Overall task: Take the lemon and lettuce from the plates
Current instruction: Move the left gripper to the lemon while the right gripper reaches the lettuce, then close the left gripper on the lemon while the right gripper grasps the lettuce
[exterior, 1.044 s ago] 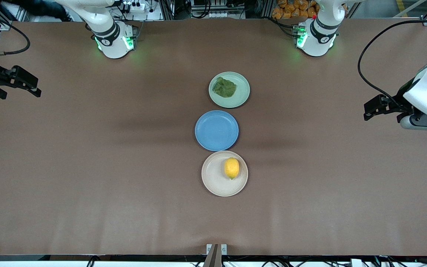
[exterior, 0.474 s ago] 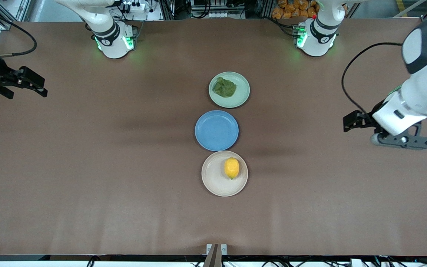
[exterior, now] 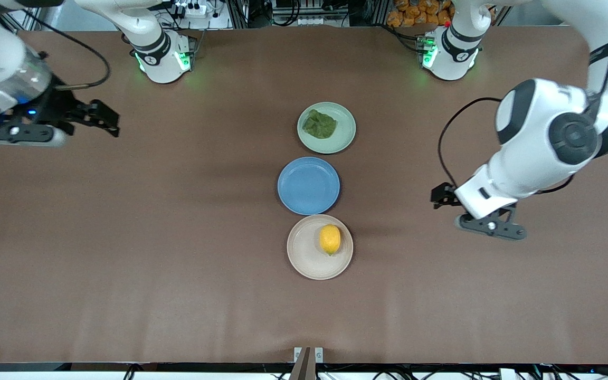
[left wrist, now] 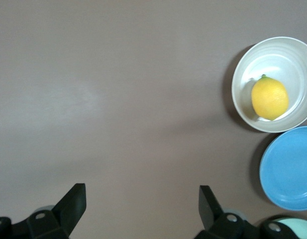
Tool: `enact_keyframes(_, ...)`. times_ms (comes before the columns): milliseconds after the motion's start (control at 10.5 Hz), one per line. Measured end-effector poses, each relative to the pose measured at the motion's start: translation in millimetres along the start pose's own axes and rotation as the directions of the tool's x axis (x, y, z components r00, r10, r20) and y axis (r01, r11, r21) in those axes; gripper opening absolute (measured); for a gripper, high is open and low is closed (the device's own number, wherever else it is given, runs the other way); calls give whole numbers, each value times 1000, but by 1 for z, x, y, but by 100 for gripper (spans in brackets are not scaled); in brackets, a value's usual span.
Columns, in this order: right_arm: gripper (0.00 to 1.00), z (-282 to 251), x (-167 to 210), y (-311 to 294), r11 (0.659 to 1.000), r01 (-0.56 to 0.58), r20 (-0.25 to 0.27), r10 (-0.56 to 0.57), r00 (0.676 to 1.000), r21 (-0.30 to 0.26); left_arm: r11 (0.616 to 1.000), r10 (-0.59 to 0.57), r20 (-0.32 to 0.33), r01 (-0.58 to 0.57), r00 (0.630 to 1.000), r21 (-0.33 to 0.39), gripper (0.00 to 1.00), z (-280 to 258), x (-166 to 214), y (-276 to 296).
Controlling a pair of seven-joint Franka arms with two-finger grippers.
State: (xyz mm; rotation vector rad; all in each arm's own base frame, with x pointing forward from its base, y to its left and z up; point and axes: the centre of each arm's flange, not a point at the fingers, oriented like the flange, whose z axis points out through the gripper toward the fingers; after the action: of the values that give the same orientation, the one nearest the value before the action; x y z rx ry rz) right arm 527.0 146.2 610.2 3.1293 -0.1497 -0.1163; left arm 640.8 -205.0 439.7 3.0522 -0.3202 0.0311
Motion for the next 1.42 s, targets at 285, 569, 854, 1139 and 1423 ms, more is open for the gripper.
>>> enact_keyframes(285, 100, 38, -24, -92, 997, -69, 47, 71, 996, -41, 992, -125, -34, 124, 992, -33, 100, 47, 9, 71)
enact_keyframes(569, 100, 87, -44, -176, 988, -140, 48, 143, 988, -63, 982, -180, -58, 176, 982, -76, 100, 90, 21, 131)
enact_keyframes(854, 100, 134, -79, -252, 969, -233, 40, 238, 971, -86, 986, -146, -114, 136, 983, -91, 100, 145, 26, 168)
enact_keyframes(1139, 100, 173, -110, -304, 945, -315, 27, 319, 947, -90, 984, -165, -146, 153, 975, -90, 100, 185, 24, 184)
enact_keyframes(1423, 100, 230, -132, -349, 917, -399, 36, 400, 916, -19, 979, -188, -172, 170, 967, -113, 100, 211, 26, 186)
